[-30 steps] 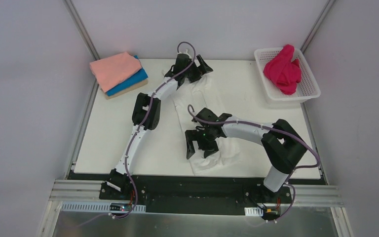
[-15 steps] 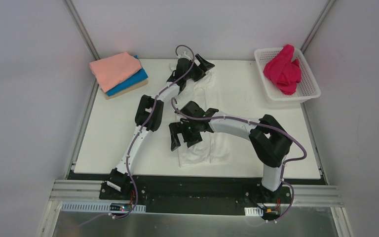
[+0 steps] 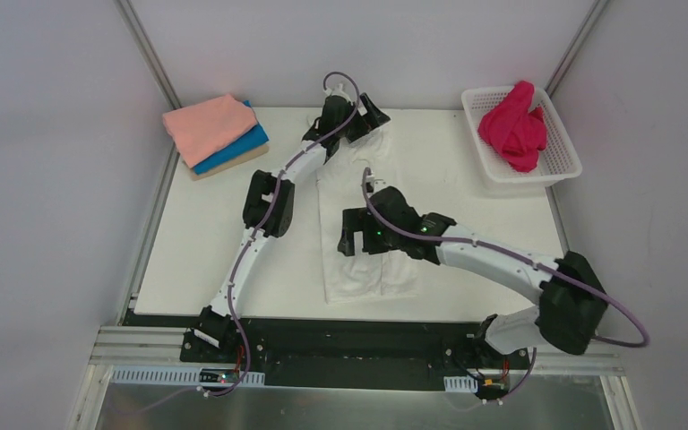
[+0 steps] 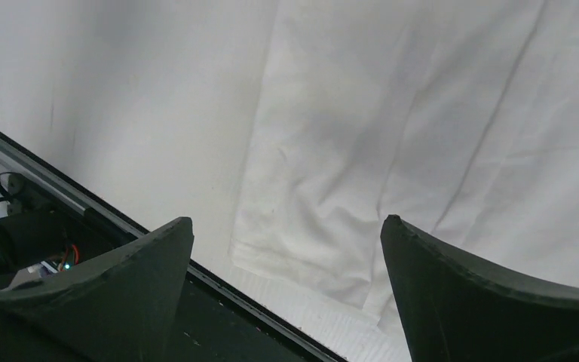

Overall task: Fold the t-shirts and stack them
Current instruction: Rotate the tshirt 90 degrees, then grab the bottom of the folded rectangular tshirt with both arms

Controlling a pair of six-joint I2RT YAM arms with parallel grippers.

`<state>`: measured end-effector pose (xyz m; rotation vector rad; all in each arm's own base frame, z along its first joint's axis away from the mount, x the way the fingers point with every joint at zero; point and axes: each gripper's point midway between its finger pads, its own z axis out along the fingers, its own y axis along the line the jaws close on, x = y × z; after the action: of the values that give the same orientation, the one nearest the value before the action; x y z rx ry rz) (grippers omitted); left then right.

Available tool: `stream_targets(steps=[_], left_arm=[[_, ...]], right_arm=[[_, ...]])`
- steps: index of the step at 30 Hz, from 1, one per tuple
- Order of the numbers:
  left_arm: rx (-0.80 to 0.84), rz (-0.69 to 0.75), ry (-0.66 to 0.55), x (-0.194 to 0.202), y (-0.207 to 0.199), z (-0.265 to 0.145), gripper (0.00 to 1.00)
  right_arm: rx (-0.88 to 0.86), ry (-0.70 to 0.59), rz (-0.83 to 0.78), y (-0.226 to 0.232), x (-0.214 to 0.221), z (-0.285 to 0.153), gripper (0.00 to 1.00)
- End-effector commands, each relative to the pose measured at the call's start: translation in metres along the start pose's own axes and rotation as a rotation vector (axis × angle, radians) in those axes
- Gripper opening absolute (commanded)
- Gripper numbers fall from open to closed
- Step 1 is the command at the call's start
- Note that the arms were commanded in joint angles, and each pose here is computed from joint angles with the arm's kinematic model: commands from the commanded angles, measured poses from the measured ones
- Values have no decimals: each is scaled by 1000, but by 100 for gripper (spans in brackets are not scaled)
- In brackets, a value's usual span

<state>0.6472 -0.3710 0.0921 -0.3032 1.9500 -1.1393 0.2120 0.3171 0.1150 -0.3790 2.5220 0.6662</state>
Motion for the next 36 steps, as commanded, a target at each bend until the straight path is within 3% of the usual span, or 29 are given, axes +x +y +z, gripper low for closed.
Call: stream_targets(steps=[1,6,11,15,20,26,32,36], left_arm=[[138,248,-151,-90,-134,-54,100],[237,294,-80,-90,-183,-89,100],[169,288,168,-48,-182,-151,100],[-23,260,236,1,-140,-220,100],[-256,331,295,88,-77,-307,100],[-306,252,441,160,-41,-396,100],[-370,103,619,237,-6,-451,100],[-438,84,676,262,10,-461,90]], right_arm=[[60,-229,134,-21,-25,-24,99],[163,-345,243,-57,-33,-54,99],[355,-404,363,-112,-19,-79,99],[409,-304,407,-136,11,-83,99],[353,-83,507,-142,56,-71,96],[195,147,542,-121,94,-58,86],[208,187,563,-129,117,-54,84],[241,165,587,-139,126,-50,80]])
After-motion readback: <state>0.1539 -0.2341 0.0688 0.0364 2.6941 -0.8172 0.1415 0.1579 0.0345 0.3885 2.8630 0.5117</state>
